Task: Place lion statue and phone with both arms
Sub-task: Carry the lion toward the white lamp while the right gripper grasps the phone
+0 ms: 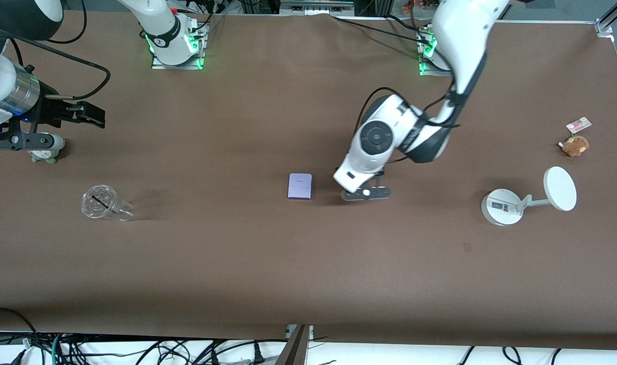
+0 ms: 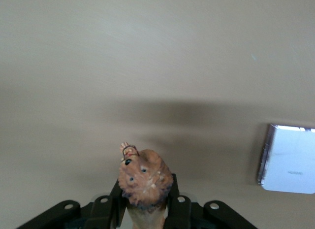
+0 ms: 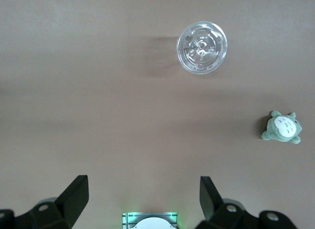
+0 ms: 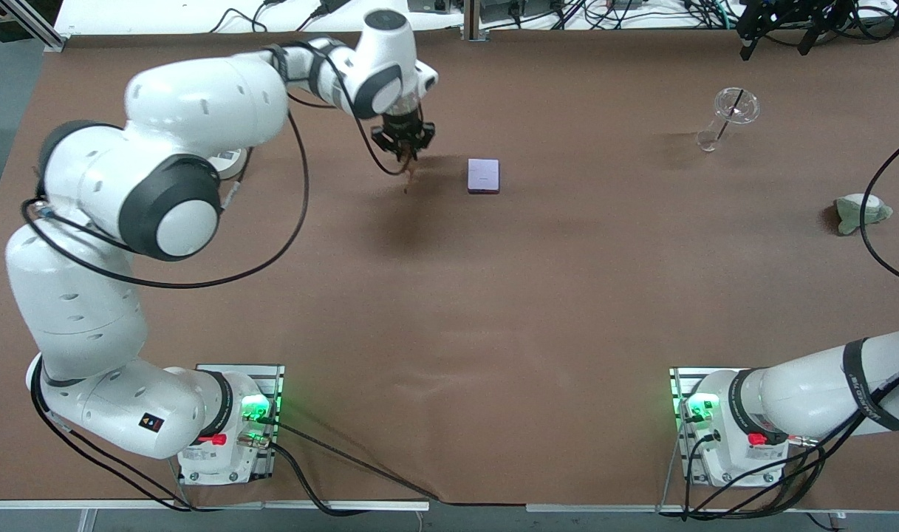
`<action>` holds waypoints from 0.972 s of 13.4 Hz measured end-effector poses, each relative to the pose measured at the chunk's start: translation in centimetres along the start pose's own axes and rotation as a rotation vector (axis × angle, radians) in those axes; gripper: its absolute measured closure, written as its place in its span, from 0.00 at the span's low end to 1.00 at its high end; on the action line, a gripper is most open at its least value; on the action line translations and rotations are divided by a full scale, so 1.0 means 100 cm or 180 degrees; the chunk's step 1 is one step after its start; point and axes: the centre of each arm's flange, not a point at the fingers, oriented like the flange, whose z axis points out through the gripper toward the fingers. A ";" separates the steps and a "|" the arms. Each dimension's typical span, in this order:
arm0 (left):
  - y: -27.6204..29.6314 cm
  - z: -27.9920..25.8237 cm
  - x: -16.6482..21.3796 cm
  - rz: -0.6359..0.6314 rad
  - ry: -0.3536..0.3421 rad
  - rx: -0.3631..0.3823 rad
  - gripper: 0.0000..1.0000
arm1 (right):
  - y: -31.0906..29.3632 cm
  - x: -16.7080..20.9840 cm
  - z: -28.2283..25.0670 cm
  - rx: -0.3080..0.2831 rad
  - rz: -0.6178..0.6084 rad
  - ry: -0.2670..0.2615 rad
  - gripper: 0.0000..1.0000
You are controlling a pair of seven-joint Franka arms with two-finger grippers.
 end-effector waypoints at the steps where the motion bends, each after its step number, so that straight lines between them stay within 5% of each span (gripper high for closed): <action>1: -0.025 -0.019 0.013 -0.0018 0.0003 0.0014 0.64 | -0.001 0.001 0.002 0.0000 -0.0004 -0.0010 0.00; 7: -0.200 -0.027 0.091 0.0410 -0.0117 -0.0031 0.64 | -0.047 0.016 0.018 0.0266 0.0105 -0.0008 0.00; 13: -0.262 0.040 0.111 0.0446 -0.0330 -0.0104 0.64 | -0.178 0.045 0.066 0.0318 0.0241 0.0211 0.00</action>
